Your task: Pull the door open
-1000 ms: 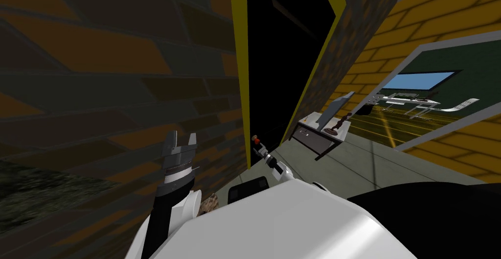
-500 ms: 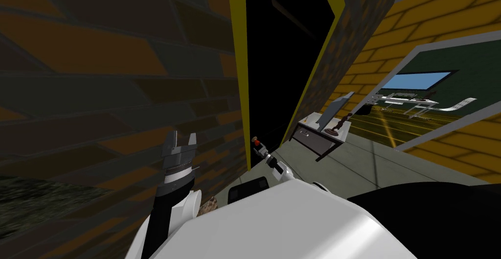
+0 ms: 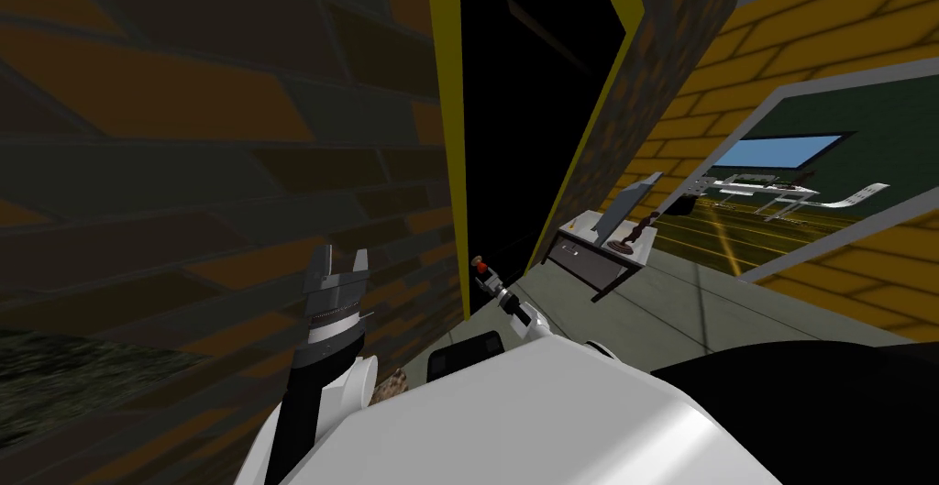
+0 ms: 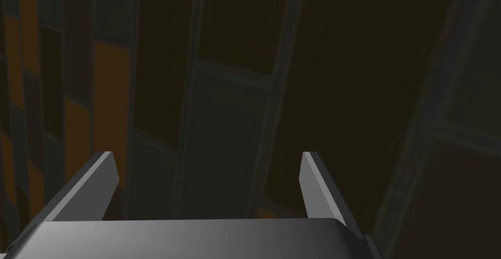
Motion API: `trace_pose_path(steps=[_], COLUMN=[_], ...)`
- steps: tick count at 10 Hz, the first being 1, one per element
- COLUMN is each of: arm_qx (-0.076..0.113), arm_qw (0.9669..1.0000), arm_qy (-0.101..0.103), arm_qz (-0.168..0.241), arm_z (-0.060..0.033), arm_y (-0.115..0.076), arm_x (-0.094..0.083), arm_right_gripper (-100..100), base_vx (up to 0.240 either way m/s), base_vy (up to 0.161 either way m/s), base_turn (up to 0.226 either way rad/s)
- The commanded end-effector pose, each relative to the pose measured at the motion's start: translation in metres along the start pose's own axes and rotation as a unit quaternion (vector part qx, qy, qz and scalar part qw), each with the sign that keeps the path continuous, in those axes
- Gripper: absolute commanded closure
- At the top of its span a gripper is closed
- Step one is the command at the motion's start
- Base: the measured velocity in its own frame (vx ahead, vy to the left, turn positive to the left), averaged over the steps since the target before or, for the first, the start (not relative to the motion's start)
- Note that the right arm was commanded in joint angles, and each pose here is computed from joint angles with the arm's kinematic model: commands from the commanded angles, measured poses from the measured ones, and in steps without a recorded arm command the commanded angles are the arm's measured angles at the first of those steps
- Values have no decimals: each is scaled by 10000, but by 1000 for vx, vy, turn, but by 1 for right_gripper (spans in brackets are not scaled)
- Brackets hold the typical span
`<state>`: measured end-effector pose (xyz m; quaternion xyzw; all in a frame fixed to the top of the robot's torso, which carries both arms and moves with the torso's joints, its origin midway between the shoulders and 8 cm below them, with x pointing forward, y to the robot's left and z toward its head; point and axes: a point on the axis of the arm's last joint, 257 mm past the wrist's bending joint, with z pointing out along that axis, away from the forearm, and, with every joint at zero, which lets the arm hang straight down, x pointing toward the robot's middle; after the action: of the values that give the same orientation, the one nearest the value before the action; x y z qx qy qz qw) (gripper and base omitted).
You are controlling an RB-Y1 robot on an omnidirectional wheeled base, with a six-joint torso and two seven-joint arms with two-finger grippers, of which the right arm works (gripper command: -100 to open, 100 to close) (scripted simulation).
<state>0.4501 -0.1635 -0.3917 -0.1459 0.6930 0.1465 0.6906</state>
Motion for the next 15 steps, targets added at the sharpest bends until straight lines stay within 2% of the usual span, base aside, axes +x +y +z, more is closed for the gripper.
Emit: trace_pose_path(steps=[1, 2, 4, 5, 7, 9, 11, 12, 14, 15], arm_qx=[0, 0, 183, 183, 347, 403, 637, 712, 703, 703], arm_qw=[10000, 10000, 9998, 9998, 9994, 9991, 9980, 9975, 9975, 9975], arm_qy=[0, 0, 54, 54, 88, 95, 54, 9, 12, 12], arm_qz=[0, 0, 2, 2, 1, 1, 8, 5, 4, 4], arm_z=[0, 0, -114, -114, -209, -239, -338, -357, -362, -362], arm_y=[0, 0, -215, -215, -404, -469, -752, -855, -844, -844], arm_x=[0, 0, 46, 46, 73, 78, 45, 8, 24, 24], arm_right_gripper=[-100, -100, -100, -100, -100, -100, -100, -100, -100, 100], base_vx=[7, 8, -39, -47, -21, -4, 13, 104, 106, -10], base_vy=[-1, -3, -41, -51, -19, -5, 20, 123, 73, 0], base_turn=[4, -9, 305, 68, 134, 93, 125, 78, 0, 5])
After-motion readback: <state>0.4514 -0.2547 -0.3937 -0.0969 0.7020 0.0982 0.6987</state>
